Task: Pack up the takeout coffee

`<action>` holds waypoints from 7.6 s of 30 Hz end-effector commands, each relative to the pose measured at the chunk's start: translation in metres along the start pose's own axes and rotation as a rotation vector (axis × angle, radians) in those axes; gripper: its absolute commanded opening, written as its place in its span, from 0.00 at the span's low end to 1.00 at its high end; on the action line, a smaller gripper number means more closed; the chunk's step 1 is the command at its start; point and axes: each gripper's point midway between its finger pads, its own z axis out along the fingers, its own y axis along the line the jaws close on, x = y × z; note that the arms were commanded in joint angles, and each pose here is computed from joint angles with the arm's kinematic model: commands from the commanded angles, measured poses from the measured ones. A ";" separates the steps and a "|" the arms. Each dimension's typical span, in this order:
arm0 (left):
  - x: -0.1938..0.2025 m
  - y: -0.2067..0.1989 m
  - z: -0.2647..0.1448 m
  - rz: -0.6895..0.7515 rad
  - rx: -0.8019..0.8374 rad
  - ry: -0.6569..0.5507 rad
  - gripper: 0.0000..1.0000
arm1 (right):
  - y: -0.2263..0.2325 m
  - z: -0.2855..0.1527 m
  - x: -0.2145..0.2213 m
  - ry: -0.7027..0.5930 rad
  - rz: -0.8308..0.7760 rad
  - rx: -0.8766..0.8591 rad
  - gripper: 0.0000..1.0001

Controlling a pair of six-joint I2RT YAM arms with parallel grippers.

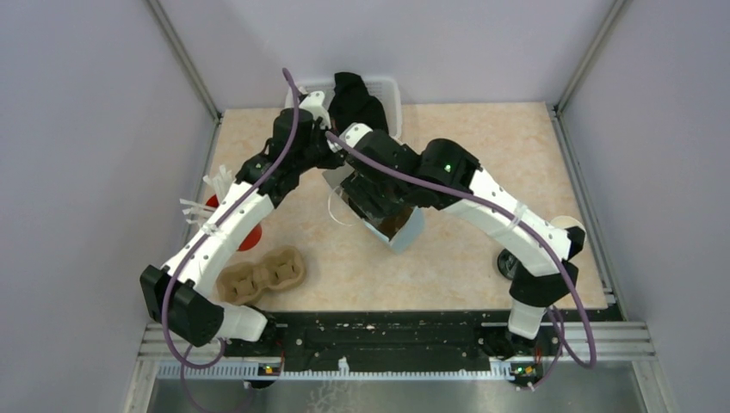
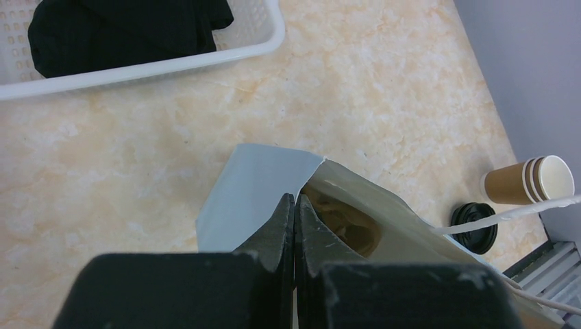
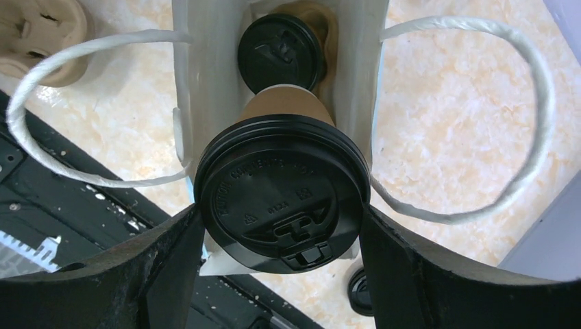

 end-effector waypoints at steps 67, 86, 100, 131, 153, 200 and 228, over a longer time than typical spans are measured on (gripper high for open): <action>-0.027 -0.025 -0.040 0.065 0.157 -0.206 0.00 | -0.006 0.072 0.042 0.044 -0.074 0.075 0.57; -0.020 -0.027 -0.038 0.080 0.176 -0.184 0.00 | -0.012 0.085 0.059 0.069 -0.119 0.122 0.57; -0.016 -0.024 -0.046 0.136 0.174 -0.194 0.00 | -0.010 0.086 0.059 -0.093 -0.181 0.008 0.58; -0.008 -0.031 -0.047 0.247 0.292 -0.348 0.00 | -0.032 0.081 0.079 -0.079 -0.341 0.082 0.55; 0.028 -0.015 -0.073 0.398 0.282 -0.420 0.00 | -0.021 0.071 0.094 0.126 -0.448 0.202 0.54; 0.073 -0.001 -0.080 0.337 0.259 -0.313 0.00 | -0.043 0.113 0.102 0.036 -0.383 0.253 0.55; 0.072 -0.002 -0.081 0.355 0.257 -0.284 0.00 | -0.064 0.146 0.108 -0.038 -0.299 0.267 0.56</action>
